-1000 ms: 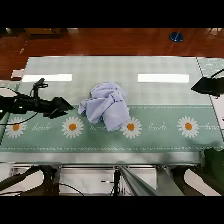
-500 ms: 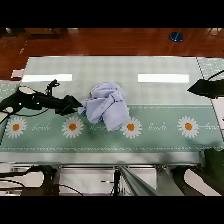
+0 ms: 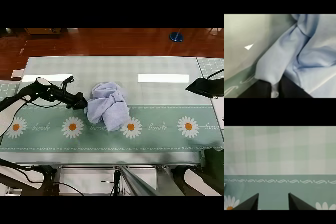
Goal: Fold the shirts.
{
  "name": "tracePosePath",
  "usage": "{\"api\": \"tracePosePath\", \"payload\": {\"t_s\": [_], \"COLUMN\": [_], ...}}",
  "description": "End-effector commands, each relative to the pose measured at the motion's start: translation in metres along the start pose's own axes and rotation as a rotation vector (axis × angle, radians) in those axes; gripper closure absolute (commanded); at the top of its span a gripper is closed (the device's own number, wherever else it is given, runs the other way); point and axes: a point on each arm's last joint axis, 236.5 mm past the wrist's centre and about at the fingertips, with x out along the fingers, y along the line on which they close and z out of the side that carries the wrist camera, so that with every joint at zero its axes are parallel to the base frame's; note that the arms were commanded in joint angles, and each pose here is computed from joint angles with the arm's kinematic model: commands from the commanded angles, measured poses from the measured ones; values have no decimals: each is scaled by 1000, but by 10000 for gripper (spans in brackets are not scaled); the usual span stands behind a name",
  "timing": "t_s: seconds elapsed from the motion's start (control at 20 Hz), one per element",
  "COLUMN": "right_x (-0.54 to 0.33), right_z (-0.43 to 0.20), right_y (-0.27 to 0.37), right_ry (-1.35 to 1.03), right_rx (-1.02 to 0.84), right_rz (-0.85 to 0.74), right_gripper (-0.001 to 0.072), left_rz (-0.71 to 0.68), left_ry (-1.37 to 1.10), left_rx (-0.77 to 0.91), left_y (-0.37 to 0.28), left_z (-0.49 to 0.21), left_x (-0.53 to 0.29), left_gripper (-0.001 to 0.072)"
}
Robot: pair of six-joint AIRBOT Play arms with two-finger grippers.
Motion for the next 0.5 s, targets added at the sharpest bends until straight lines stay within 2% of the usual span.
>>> {"api": "tracePosePath", "payload": {"t_s": [0.0,0.3,0.4,0.45], "right_x": [0,1,13,22], "right_z": [-1,-11,-26,-36], "right_y": [4,7,12,28], "right_ry": [3,48,111,146], "right_rx": [8,7,18,35], "right_rz": [18,31,80,171], "right_gripper": [263,258,189,177], "left_rz": [-18,-37,-35,-34], "left_ry": [80,81,50,38], "left_rx": [-3,50,84,97], "left_y": [-4,-19,-29,-34], "left_z": [-8,-13,-11,-10], "left_x": [12,-4,-15,-20], "left_gripper": [669,684,684,684]}}
